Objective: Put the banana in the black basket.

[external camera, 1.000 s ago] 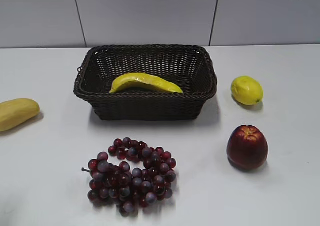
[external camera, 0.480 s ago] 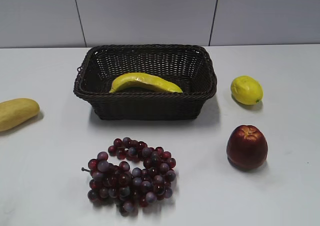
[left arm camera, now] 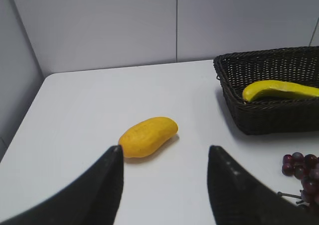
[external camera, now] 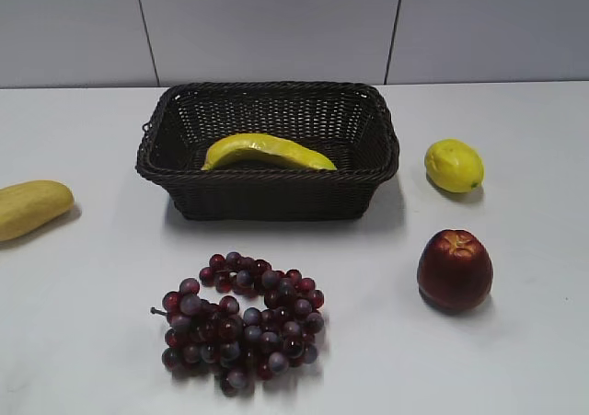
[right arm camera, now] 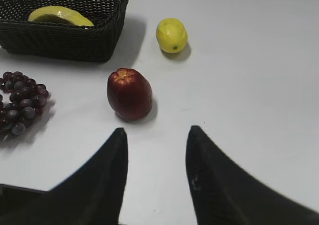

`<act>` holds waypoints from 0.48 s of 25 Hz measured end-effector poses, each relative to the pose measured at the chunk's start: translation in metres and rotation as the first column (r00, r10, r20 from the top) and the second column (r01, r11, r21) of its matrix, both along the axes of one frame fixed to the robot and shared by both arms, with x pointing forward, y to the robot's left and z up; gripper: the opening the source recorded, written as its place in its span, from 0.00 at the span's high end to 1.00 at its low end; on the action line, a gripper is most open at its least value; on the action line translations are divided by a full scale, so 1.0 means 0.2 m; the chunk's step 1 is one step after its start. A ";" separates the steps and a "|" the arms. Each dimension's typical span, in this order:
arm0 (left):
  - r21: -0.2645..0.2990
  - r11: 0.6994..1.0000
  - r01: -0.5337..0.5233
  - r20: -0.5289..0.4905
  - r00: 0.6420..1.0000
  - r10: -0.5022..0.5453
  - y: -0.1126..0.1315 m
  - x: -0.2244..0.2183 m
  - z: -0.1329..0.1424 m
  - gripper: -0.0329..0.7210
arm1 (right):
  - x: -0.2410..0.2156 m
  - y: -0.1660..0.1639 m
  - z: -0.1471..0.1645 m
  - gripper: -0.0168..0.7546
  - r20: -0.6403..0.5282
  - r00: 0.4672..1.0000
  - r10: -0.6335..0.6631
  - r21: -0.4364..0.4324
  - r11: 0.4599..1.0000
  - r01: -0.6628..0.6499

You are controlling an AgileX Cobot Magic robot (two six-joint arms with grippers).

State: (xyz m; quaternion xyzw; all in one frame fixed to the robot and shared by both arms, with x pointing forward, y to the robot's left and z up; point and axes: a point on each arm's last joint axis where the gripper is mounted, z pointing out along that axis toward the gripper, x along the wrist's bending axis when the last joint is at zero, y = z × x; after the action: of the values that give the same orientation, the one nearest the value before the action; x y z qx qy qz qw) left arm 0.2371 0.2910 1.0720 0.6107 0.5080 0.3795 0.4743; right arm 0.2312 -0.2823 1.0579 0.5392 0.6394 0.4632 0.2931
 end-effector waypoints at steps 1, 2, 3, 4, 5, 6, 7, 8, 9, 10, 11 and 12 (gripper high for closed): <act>0.000 1.000 0.000 0.001 1.000 0.000 0.00 0.00 0.00 0.27 | 0.00 0.00 0.00 0.59 0.000 1.000 0.000 0.000 1.000 0.000; 0.000 1.000 0.000 0.002 1.000 0.000 0.00 0.00 0.00 0.27 | 0.00 0.00 0.00 0.59 0.000 1.000 0.000 0.000 1.000 0.000; -0.001 1.000 0.000 0.003 1.000 0.000 0.00 0.00 0.00 0.27 | 0.00 0.00 0.00 0.59 0.000 1.000 0.000 0.000 1.000 0.000; -0.002 1.000 -0.002 0.009 1.000 0.002 0.00 0.00 0.00 0.27 | 0.00 0.00 0.00 0.59 0.000 1.000 0.000 0.000 1.000 0.000; -0.004 1.000 -0.003 0.015 1.000 0.003 0.00 0.01 0.00 0.27 | 0.00 0.00 0.00 0.59 0.000 1.000 0.000 0.000 1.000 0.000; -0.011 1.000 -0.003 0.026 1.000 0.003 0.00 0.02 -0.01 0.27 | 0.00 0.00 0.00 0.59 0.000 1.000 0.000 0.000 1.000 0.000; -0.016 1.000 -0.002 0.032 0.999 0.003 0.00 0.02 -0.01 0.27 | 0.00 0.00 0.00 0.59 0.000 1.000 0.000 0.000 1.000 0.000; -0.024 1.000 0.000 0.040 0.999 0.001 0.00 0.03 -0.01 0.27 | 0.00 0.00 0.00 0.59 0.000 1.000 0.000 0.000 1.000 0.000; -0.032 1.000 0.000 0.052 0.999 0.002 -0.01 0.04 -0.01 0.27 | 0.00 0.00 0.00 0.59 0.000 1.000 0.000 0.000 1.000 0.000; -0.036 0.999 0.000 0.058 0.998 0.002 -0.01 0.04 -0.02 0.27 | 0.00 0.00 0.00 0.59 0.000 1.000 0.000 0.000 1.000 0.000; -0.039 0.999 -0.001 0.067 0.998 0.004 -0.01 0.05 -0.02 0.27 | 0.00 0.00 0.00 0.59 0.000 1.000 0.000 0.000 1.000 0.000; -0.040 0.999 -0.002 0.072 0.997 0.005 -0.01 0.05 -0.02 0.27 | 0.00 0.00 0.00 0.59 0.000 1.000 0.000 0.000 1.000 0.000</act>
State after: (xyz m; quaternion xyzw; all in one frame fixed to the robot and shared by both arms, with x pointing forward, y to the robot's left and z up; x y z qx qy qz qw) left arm 0.2472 0.2898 1.0679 0.5861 0.4993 0.3916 0.5038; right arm 0.2312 -0.2823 1.0579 0.5392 0.6394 0.4632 0.2931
